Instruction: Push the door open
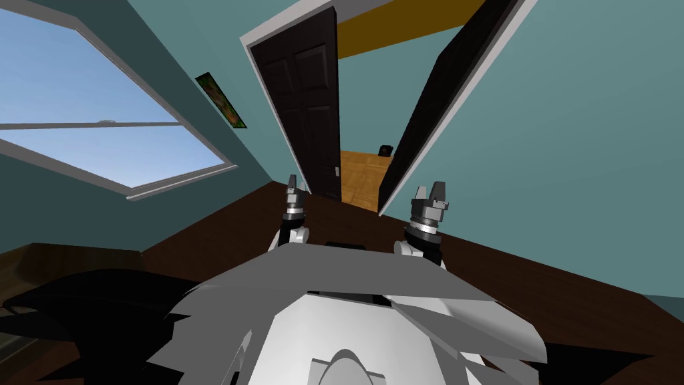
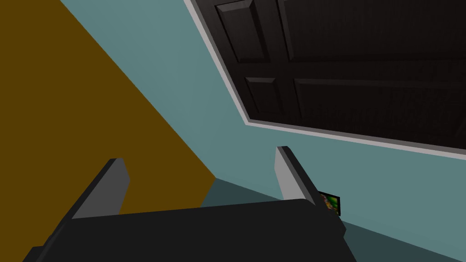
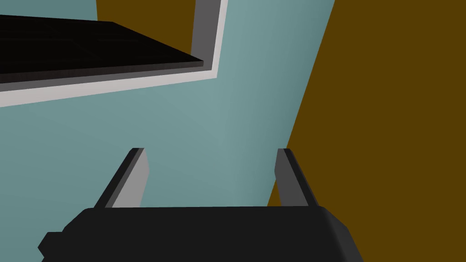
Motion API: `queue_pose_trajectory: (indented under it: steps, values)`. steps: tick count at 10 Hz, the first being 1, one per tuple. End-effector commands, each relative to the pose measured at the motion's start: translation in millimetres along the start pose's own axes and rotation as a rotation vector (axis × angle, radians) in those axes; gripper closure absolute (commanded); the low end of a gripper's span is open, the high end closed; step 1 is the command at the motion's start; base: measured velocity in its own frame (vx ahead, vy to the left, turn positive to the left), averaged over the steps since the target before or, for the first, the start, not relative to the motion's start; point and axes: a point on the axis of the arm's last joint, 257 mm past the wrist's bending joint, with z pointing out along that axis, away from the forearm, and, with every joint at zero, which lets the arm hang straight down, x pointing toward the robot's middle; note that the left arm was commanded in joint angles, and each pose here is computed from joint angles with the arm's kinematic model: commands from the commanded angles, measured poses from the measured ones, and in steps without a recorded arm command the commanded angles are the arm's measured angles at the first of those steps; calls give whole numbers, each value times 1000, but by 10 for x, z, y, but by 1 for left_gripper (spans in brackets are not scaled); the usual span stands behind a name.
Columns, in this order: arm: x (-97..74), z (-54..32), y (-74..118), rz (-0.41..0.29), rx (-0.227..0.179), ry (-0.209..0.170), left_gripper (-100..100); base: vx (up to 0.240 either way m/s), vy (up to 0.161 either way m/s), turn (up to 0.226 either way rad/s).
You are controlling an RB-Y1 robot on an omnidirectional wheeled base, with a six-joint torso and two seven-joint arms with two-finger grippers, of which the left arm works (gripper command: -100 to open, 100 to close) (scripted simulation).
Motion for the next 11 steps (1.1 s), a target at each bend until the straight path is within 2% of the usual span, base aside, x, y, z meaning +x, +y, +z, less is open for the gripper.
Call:
queue_pose_trajectory:
  steps: [1,11]
  values:
    - [30,-12,113,-4,-15,10,-100,105,25,-9]
    - [284,-149,894,-34,-123,76,-100,100,25,-11]
